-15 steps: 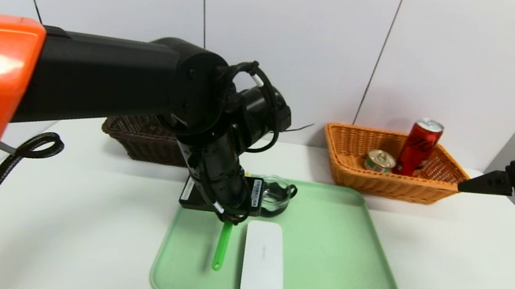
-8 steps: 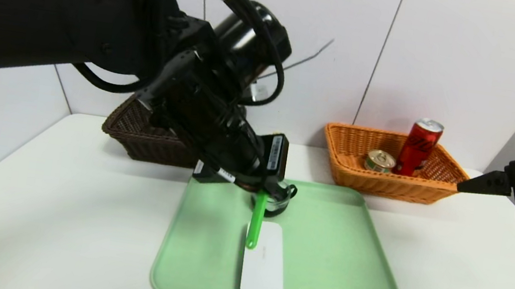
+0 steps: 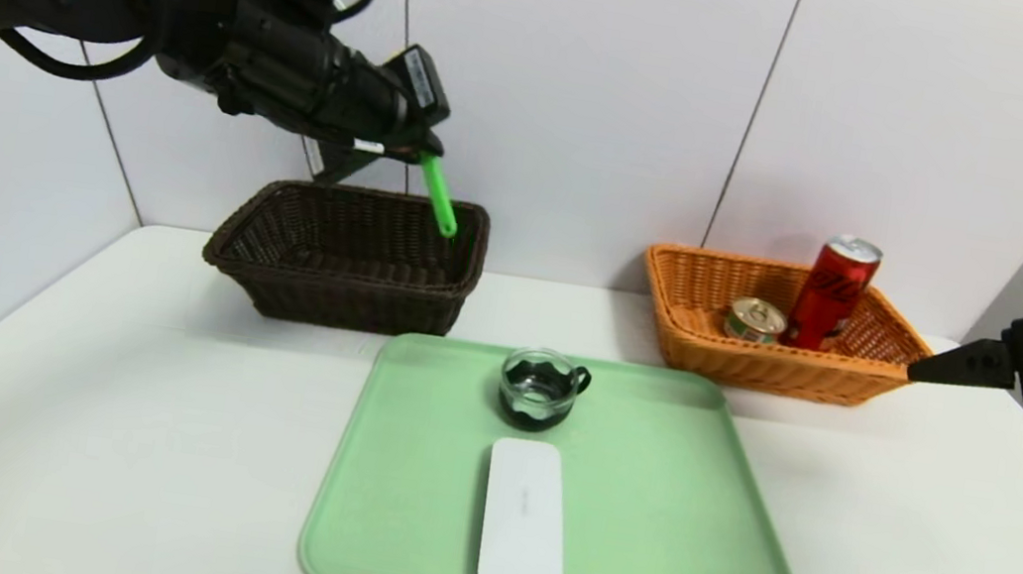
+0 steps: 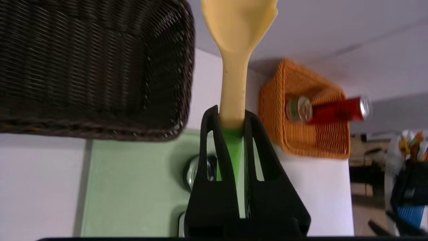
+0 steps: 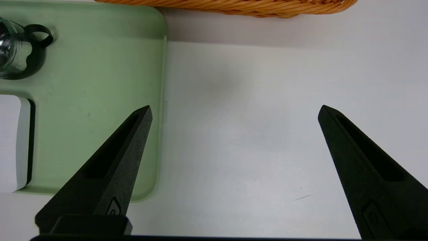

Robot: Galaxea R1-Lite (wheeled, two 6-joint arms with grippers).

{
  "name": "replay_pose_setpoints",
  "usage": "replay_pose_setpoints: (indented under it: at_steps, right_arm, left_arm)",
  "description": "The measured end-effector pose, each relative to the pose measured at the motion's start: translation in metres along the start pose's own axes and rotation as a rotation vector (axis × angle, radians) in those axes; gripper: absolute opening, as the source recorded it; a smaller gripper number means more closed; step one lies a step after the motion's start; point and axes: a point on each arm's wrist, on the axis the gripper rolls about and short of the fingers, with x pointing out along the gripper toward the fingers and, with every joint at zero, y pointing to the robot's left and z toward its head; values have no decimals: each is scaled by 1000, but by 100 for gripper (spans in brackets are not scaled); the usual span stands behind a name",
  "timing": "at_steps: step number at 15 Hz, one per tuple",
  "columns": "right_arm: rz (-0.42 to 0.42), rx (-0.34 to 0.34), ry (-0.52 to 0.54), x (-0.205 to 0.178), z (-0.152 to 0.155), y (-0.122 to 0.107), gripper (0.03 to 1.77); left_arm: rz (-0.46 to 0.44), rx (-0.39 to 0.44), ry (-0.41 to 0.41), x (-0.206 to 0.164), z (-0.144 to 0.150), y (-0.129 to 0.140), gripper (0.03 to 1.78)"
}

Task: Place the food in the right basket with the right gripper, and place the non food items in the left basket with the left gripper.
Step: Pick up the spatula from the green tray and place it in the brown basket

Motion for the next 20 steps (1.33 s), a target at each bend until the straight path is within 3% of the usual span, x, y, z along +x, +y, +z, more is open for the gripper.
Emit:
replay_pose_setpoints:
  at_steps: [4, 10, 20]
  right_arm:
    - [0, -2, -3, 1, 1, 0, 171]
    - [1, 0, -1, 0, 0, 0, 171]
    - [-17, 3, 2, 0, -2, 0, 171]
  left_arm:
    - [91, -158, -48, 24, 21, 35, 12]
    - [195, -350, -49, 69, 25, 76, 12]
    - [296, -409, -40, 120, 21, 124, 12]
